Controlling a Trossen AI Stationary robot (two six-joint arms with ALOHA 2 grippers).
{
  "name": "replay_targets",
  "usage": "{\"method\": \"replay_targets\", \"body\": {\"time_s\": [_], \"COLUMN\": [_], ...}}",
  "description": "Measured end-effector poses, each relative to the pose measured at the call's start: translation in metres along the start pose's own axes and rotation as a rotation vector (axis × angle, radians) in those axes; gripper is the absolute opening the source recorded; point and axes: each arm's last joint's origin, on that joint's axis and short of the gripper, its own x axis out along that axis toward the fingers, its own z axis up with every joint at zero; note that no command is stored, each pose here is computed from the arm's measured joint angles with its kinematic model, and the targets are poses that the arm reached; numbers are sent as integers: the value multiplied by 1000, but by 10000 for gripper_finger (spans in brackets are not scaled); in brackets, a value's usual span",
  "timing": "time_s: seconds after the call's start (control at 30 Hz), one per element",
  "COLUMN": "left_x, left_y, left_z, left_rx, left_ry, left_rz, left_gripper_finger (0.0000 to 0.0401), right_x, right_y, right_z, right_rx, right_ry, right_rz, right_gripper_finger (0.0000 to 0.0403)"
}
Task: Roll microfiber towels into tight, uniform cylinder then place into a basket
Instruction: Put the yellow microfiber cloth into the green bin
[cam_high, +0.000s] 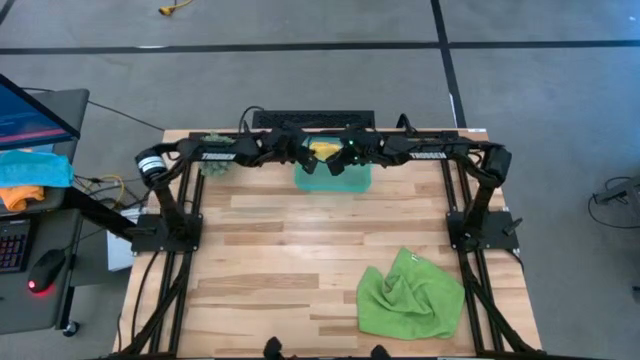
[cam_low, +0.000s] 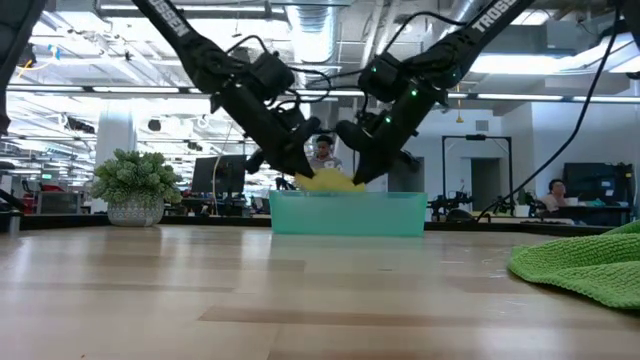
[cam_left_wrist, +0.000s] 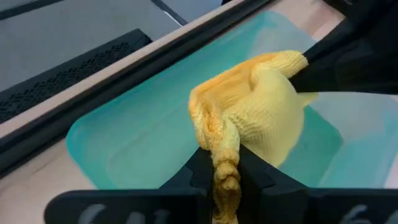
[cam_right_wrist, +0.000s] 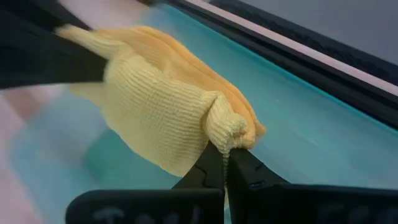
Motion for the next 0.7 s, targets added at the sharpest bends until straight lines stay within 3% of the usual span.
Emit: {"method": "replay_targets", "body": {"time_s": [0.23, 0.43, 0.7], "left_x": [22, 38, 39], "left_y": [5, 8, 8], "left_z": [2, -3, -4], "left_rx": [10, 5, 0], "left_ry": [49, 91, 101], "left_rz": [17, 32, 29], "left_gripper_finger": [17, 17, 17], "right_x": [2, 13, 31], "right_y": [-23, -25, -25], "right_z": [1, -7, -20], "right_rx": [0, -8, -5], "right_ry": [63, 112, 165], "right_rz": [-56, -56, -68], "right_gripper_finger": [12, 12, 12]}}
